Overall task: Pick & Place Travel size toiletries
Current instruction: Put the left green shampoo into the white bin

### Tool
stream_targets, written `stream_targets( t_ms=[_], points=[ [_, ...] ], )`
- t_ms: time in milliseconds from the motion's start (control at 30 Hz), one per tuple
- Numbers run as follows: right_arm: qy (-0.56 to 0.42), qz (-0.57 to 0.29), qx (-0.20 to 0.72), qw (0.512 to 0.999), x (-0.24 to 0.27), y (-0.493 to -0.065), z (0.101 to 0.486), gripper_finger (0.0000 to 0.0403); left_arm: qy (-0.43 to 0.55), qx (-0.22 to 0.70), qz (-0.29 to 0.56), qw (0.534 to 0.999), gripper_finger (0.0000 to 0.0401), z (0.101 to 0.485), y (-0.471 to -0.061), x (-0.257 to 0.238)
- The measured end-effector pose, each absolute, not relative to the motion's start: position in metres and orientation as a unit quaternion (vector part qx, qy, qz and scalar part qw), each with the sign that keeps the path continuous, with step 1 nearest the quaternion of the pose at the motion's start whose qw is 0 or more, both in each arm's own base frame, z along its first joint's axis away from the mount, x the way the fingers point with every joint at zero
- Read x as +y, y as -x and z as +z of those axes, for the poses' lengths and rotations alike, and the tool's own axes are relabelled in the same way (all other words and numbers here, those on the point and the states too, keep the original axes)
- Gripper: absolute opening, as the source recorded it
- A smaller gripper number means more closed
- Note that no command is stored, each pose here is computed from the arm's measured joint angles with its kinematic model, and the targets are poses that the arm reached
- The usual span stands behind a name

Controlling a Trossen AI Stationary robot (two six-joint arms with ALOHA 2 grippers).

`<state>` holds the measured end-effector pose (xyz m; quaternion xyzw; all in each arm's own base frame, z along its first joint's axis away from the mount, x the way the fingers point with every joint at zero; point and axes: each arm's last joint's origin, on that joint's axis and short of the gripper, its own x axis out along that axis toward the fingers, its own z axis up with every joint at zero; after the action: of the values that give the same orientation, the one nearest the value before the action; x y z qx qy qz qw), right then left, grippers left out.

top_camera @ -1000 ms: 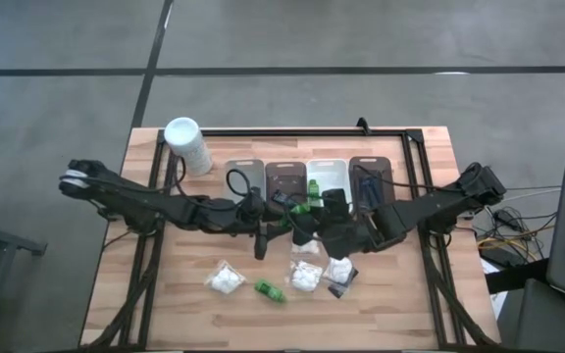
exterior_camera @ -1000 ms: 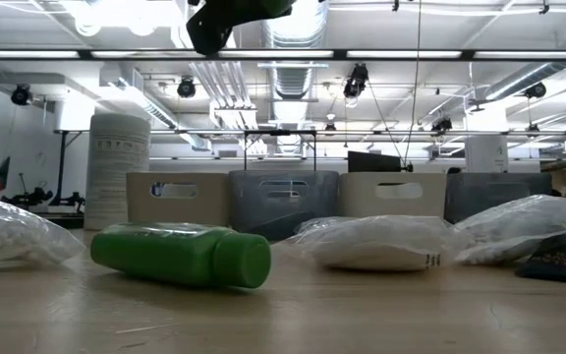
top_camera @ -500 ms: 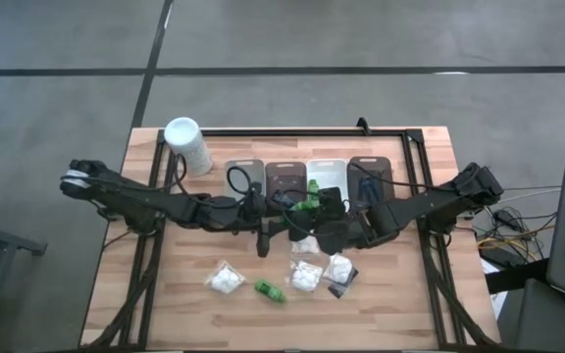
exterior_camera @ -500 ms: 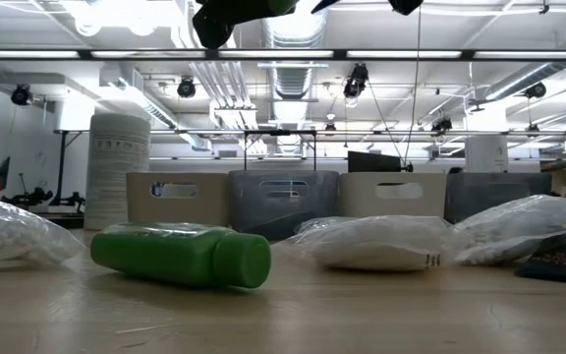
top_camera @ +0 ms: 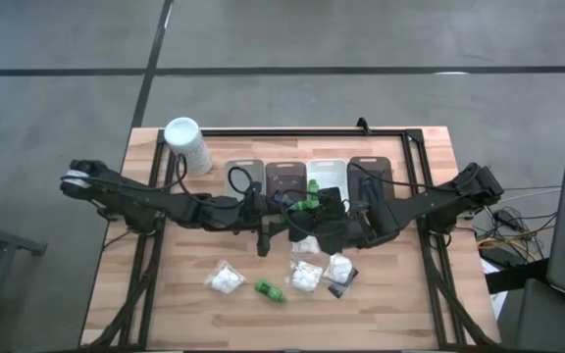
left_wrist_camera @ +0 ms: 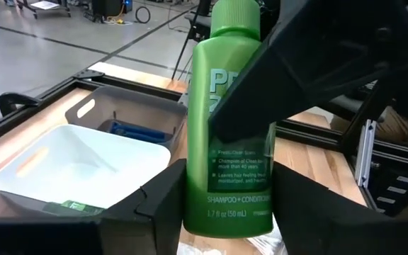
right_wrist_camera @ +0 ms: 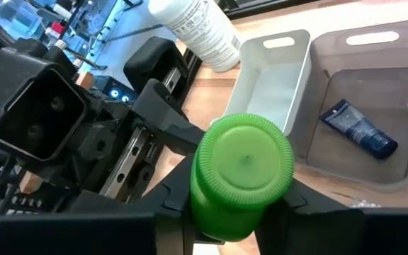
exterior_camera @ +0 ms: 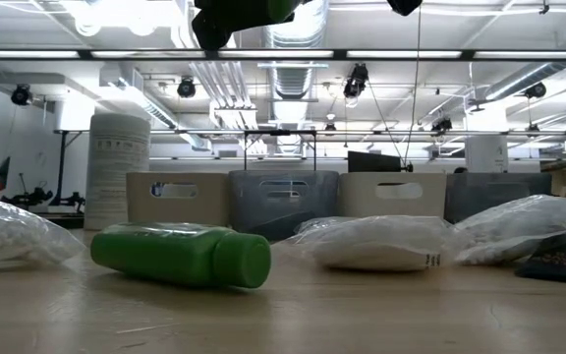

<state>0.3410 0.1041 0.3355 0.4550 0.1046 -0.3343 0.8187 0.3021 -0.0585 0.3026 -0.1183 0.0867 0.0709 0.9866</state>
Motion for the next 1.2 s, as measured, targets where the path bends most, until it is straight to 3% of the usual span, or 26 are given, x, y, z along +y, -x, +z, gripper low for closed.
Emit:
stream_targets(
  t_ms=[233, 467, 700, 800, 1000, 1200],
  points=[
    [-0.439, -0.353, 0.13, 0.816, 0.103, -0.336, 0.329, 0.0094, 0.135, 0.101, 0.052, 0.984, 0.0249, 0.3, -0.301, -0.06],
    [-0.419, -0.401, 0.174, 0.796, 0.098, -0.324, 0.319, 0.0095, 0.111, 0.208, 0.076, 0.969, 0.0305, 0.281, -0.294, -0.056],
    [-0.393, -0.473, 0.287, 0.734, 0.082, -0.301, 0.306, 0.0094, 0.112, 0.3, 0.087, 0.943, 0.0303, 0.264, -0.284, -0.054],
    [-0.377, -0.491, 0.337, 0.71, 0.06, -0.3, 0.301, 0.0095, 0.131, 0.328, 0.037, 0.935, 0.0303, 0.262, -0.283, -0.054],
    [-0.366, -0.48, 0.422, 0.676, -0.01, -0.307, 0.279, 0.0095, 0.162, 0.36, 0.006, 0.919, 0.0303, 0.258, -0.282, -0.047],
    [-0.471, -0.391, 0.428, 0.665, -0.078, -0.312, 0.245, 0.0095, 0.165, 0.402, 0.024, 0.9, 0.0301, 0.252, -0.276, -0.044]
  ],
)
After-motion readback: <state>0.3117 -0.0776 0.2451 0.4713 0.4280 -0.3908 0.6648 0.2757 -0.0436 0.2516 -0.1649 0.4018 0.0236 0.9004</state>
